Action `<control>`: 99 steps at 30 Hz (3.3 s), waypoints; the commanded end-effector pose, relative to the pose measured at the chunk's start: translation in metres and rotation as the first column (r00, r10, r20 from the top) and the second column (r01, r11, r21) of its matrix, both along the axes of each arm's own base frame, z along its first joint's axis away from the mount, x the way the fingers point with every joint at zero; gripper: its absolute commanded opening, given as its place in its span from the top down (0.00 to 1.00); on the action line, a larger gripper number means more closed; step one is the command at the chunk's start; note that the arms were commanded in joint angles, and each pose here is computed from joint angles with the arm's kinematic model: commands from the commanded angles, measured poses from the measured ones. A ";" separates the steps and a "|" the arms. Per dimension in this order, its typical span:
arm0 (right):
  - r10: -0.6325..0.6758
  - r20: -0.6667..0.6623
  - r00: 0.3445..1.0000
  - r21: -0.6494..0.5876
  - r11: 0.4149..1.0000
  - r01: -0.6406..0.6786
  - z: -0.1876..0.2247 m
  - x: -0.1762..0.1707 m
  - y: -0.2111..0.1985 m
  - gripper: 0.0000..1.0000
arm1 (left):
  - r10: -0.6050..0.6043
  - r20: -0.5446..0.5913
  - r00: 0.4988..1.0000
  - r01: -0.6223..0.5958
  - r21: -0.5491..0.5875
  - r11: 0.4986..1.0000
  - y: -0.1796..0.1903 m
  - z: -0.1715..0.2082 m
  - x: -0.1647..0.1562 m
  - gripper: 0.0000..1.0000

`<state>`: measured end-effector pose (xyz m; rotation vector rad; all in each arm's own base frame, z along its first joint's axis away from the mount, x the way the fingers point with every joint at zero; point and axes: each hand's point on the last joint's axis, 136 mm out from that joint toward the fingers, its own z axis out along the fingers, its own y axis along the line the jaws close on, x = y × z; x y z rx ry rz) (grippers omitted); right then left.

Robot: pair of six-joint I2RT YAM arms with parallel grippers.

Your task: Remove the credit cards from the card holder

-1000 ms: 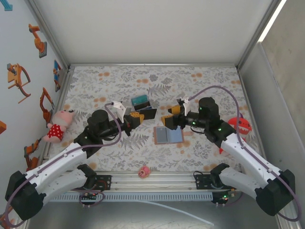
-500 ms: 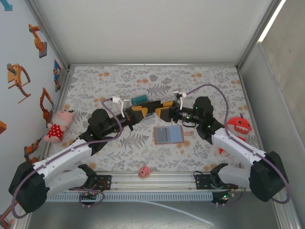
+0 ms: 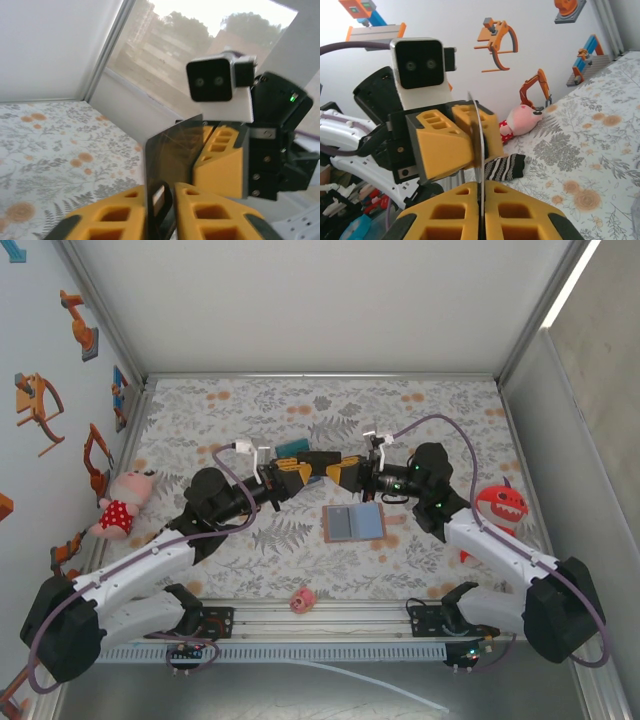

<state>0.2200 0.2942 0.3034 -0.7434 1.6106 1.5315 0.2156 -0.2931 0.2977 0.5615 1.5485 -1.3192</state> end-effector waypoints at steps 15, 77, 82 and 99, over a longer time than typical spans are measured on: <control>0.054 0.047 0.997 -0.190 0.981 -0.044 -0.013 -0.024 -0.009 0.94 | -0.154 0.177 0.972 0.047 0.499 0.865 0.018 0.006 -0.025 0.29; -0.312 0.157 0.937 -0.590 0.731 0.342 -0.059 0.017 -0.065 0.01 | -0.330 0.158 0.931 0.065 0.816 0.574 0.013 -0.126 0.132 0.91; -0.328 0.133 0.935 -0.612 0.716 0.338 -0.066 0.021 -0.064 0.01 | -0.334 0.141 0.932 0.074 0.828 0.555 0.012 -0.143 0.154 0.91; -0.351 0.133 0.927 -0.603 0.713 0.356 -0.064 0.024 -0.065 0.01 | -0.363 0.095 0.927 0.114 0.851 0.513 0.016 -0.183 0.171 0.91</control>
